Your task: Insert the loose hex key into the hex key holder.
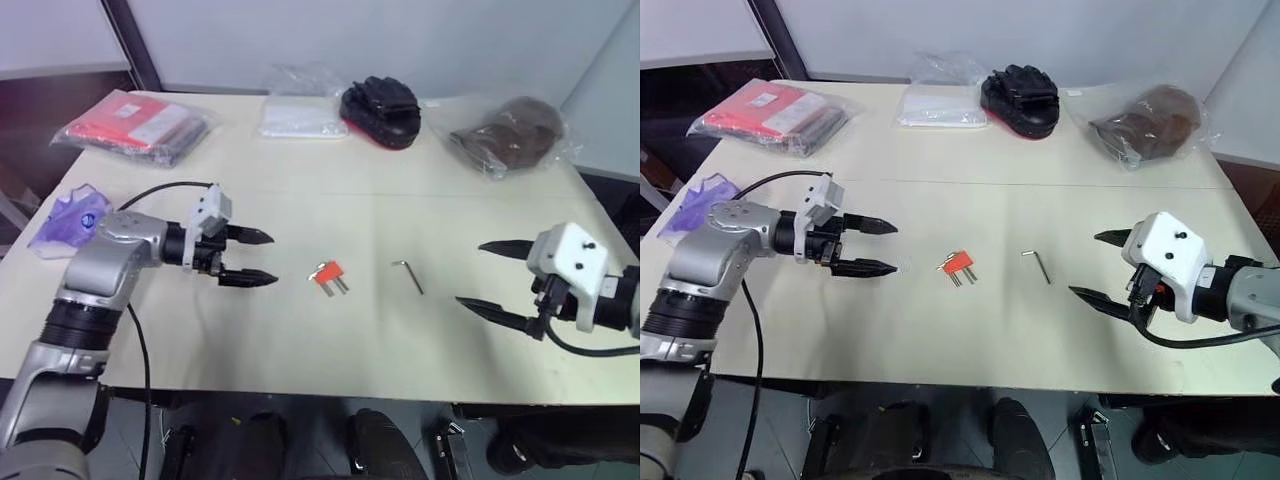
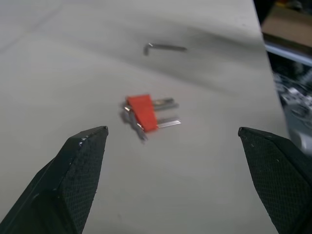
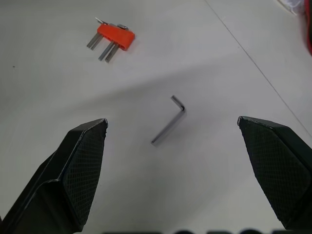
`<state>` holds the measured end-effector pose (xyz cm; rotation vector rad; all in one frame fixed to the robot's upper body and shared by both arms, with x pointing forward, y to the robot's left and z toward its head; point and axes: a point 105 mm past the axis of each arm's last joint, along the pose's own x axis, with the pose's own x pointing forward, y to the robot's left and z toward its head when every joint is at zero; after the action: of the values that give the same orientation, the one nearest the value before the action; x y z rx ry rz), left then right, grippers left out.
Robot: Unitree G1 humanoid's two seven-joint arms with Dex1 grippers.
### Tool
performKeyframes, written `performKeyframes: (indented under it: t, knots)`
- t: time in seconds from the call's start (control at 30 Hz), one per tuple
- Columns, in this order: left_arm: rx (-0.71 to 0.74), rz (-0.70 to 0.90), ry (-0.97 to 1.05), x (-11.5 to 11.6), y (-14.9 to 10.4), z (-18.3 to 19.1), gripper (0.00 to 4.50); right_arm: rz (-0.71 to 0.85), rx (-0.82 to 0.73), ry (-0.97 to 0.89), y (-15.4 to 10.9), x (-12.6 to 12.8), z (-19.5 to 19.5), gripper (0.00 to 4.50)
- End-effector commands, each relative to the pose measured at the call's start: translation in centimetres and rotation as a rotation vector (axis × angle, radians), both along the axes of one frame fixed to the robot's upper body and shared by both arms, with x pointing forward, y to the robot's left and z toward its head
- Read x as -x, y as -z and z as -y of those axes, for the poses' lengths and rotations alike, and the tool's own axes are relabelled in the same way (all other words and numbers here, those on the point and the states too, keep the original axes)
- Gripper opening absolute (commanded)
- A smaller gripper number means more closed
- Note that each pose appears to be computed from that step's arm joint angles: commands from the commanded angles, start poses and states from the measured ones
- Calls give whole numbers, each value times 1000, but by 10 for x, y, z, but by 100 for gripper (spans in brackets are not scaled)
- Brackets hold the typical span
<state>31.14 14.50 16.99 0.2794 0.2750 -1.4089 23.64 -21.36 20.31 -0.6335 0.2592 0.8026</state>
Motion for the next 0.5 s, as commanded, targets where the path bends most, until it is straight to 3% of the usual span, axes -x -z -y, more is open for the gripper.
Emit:
performKeyframes:
  t: [0.03, 0.5]
  knots:
    - [-6, 67, 23, 0, -9, 4, 448, 34, 25, -33, -7, 0, -7, 450]
    - [36, 69, -22, -7, -15, 7, 448, 52, 29, -26, -5, -6, -6, 450]
